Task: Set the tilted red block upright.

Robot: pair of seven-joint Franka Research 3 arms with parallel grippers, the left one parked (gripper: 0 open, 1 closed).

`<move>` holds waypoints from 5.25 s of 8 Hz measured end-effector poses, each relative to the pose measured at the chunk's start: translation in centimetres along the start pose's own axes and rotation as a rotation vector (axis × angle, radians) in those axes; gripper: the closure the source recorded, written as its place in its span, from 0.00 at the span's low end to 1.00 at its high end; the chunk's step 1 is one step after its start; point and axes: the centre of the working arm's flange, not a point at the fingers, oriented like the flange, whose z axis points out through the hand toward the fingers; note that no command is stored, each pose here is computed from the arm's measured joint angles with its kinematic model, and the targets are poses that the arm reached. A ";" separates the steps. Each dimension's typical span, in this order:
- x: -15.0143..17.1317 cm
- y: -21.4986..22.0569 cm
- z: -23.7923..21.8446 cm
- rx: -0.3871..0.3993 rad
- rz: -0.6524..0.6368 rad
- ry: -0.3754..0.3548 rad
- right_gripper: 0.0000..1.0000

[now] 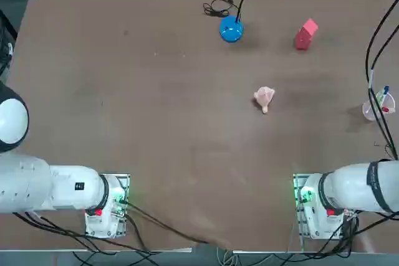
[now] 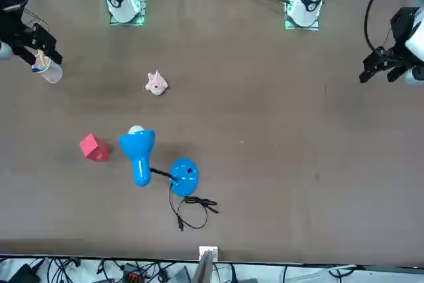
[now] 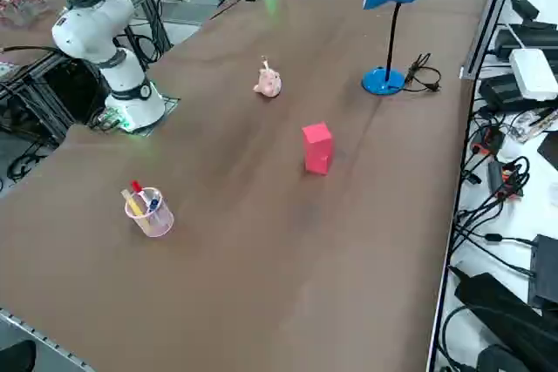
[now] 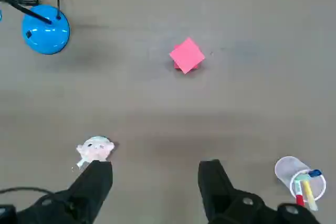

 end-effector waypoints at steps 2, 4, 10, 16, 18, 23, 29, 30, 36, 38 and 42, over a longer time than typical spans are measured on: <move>0.0 0.0 0.0 0.000 0.000 -0.001 0.00; 0.4 -0.1 0.7 -0.001 -0.001 -0.012 0.00; 8.3 0.2 12.4 -0.012 -0.257 -0.055 0.00; 12.6 0.5 21.3 -0.024 -0.583 -0.027 0.00; 13.1 1.7 24.2 -0.018 -0.644 -0.056 0.00; 14.0 4.1 28.8 -0.023 -0.770 -0.055 0.00; 13.2 4.0 32.4 -0.031 -0.725 -0.043 0.00; 13.1 3.9 32.6 -0.031 -0.725 -0.045 0.00; 12.8 3.6 33.2 -0.026 -0.700 -0.054 0.00; 12.8 3.7 33.6 -0.033 -0.706 -0.060 0.00; 12.7 3.7 34.1 -0.034 -0.707 -0.067 0.00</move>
